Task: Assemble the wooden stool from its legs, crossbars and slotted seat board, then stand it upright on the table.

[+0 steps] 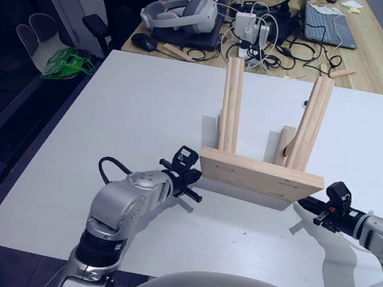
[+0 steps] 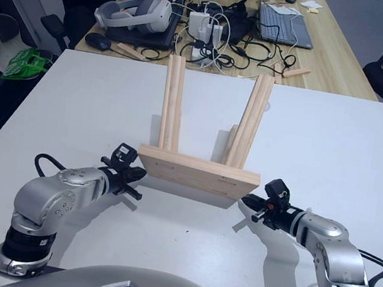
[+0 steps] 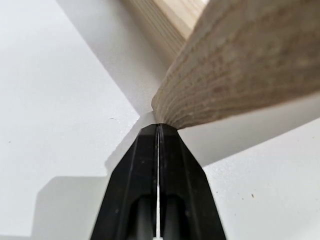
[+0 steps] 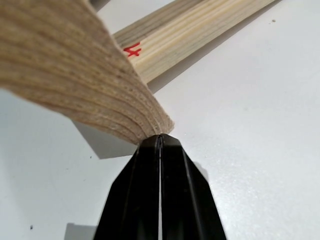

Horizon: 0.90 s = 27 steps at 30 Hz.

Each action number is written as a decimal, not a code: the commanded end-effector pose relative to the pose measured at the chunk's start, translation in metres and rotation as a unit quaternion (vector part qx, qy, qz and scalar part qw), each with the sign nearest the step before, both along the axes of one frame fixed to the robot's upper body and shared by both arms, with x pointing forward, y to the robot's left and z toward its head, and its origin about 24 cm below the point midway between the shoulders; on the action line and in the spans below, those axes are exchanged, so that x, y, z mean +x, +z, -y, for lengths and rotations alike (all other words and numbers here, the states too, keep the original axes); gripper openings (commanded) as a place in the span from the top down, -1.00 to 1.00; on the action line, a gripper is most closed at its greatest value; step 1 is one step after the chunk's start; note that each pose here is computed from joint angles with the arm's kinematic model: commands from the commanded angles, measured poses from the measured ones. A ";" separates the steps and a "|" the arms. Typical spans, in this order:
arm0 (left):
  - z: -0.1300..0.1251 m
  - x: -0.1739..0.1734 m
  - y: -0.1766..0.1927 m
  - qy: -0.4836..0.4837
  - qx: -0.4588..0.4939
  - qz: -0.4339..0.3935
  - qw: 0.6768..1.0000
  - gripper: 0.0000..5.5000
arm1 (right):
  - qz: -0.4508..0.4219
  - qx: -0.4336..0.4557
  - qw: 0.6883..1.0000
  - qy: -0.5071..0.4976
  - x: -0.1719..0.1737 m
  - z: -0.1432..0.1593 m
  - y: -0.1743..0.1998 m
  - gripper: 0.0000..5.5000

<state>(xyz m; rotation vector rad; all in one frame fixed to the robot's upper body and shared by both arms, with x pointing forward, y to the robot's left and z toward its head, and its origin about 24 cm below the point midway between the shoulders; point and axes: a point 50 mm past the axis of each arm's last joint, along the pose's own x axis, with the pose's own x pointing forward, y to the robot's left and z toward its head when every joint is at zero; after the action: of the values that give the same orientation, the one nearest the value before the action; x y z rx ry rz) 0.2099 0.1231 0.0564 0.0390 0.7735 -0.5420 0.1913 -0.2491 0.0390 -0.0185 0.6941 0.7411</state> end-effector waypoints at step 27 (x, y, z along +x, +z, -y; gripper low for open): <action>0.013 -0.003 0.008 -0.043 -0.123 -0.011 0.991 0.99 | 0.004 0.099 0.995 0.013 0.001 -0.017 0.014 1.00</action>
<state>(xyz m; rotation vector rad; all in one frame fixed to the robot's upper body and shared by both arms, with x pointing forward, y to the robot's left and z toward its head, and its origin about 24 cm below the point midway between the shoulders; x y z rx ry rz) 0.2080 0.1296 0.0560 -0.0753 0.7765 -0.5742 0.1871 -0.2503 0.0400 0.1028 0.6951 0.7283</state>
